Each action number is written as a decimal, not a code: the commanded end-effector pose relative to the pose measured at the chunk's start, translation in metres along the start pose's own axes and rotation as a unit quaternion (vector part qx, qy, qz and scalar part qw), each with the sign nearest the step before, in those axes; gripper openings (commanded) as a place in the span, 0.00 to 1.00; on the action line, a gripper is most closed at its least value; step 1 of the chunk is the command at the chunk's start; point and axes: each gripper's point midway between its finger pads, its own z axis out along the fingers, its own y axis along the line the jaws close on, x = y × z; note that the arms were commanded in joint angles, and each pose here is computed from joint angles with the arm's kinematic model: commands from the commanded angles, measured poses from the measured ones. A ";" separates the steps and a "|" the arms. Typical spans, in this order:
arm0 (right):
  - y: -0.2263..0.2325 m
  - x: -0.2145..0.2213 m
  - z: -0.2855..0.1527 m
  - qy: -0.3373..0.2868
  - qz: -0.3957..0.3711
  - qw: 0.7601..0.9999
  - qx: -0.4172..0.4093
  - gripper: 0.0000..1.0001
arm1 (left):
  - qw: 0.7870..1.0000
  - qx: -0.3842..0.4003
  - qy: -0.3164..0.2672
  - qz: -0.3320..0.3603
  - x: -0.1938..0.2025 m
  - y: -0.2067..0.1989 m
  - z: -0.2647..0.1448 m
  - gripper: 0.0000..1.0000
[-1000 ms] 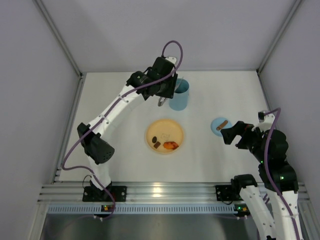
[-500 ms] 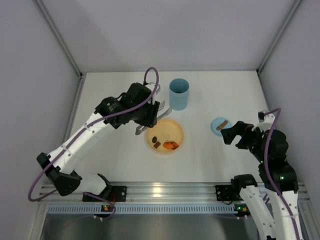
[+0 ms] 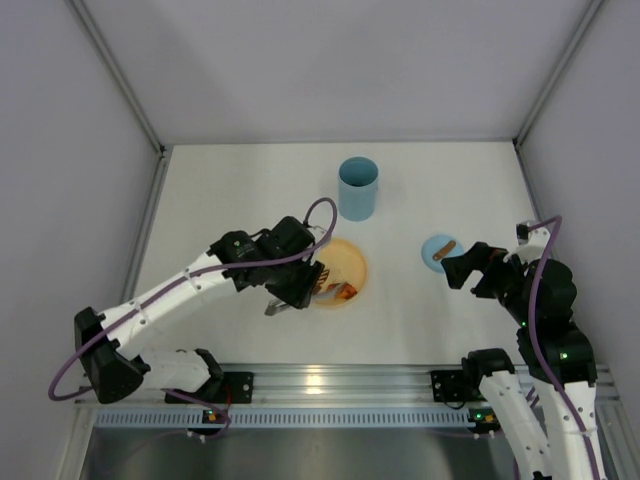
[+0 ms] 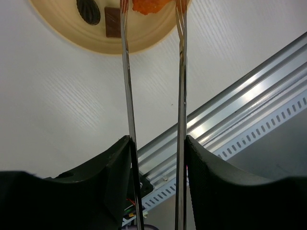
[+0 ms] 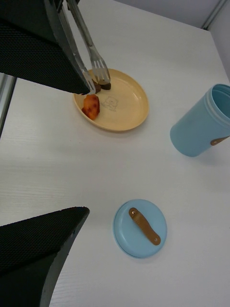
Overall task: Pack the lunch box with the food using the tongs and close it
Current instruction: Pick up the fake food from the plate.
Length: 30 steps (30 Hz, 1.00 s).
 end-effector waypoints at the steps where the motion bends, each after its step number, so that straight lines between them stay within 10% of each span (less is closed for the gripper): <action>1: 0.003 -0.009 -0.002 -0.016 0.000 1.000 -0.003 0.99 | 1.000 0.007 -0.027 0.008 -0.008 -0.006 0.001 0.52; 30: 0.001 -0.011 -0.004 -0.016 -0.007 1.000 0.001 1.00 | 0.999 -0.027 -0.005 0.028 -0.009 0.003 0.029 0.54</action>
